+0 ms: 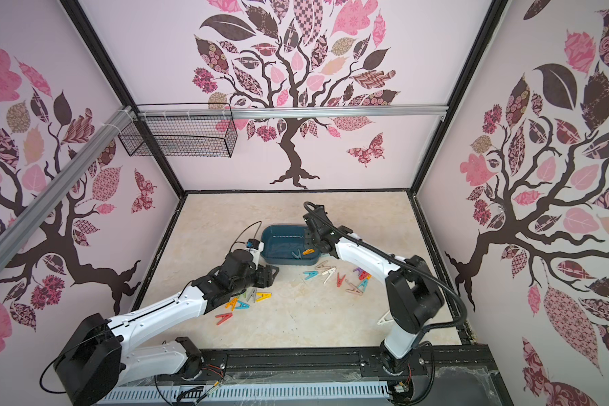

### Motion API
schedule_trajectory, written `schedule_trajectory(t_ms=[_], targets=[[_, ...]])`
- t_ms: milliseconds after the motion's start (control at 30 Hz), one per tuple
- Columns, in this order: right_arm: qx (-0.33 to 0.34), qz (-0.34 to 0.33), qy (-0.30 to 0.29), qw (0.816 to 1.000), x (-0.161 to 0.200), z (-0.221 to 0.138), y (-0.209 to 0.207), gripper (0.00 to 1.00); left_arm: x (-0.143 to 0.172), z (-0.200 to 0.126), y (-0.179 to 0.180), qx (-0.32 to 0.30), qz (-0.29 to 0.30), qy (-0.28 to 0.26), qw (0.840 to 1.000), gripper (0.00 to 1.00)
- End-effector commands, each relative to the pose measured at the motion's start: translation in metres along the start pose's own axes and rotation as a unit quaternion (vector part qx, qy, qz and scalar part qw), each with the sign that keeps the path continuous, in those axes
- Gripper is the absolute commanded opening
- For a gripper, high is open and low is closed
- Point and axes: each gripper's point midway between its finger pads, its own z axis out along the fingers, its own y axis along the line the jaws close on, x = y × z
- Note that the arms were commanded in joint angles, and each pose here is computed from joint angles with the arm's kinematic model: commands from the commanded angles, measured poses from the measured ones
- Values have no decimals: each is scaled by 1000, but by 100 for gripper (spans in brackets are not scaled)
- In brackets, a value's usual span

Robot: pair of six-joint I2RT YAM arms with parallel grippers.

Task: Put the clothespins into the storage box
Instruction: Place the clothespin in the storage box, then pick up the clothespin from the center of the board.

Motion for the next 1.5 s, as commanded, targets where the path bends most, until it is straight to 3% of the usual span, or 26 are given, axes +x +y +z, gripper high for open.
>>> schedule_trajectory(t_ms=[0, 133, 400, 800, 1100, 1467], targets=[[44, 28, 30, 998, 33, -22, -47, 34, -14, -5, -34, -4, 126, -26, 992, 68], [68, 48, 72, 994, 75, -27, -79, 34, 5, 3, -79, 37, 204, -25, 978, 69], [74, 81, 102, 989, 100, -6, -98, 31, 40, 29, -127, 92, 232, 7, 968, 69], [100, 98, 132, 981, 121, 19, -107, 26, 58, 42, -121, 85, 242, 35, 966, 69], [118, 103, 138, 978, 132, 21, -115, 24, 55, 44, -117, 70, 240, 27, 968, 70], [111, 99, 131, 980, 121, 19, -109, 11, 31, 39, -98, 41, 193, -8, 980, 69]])
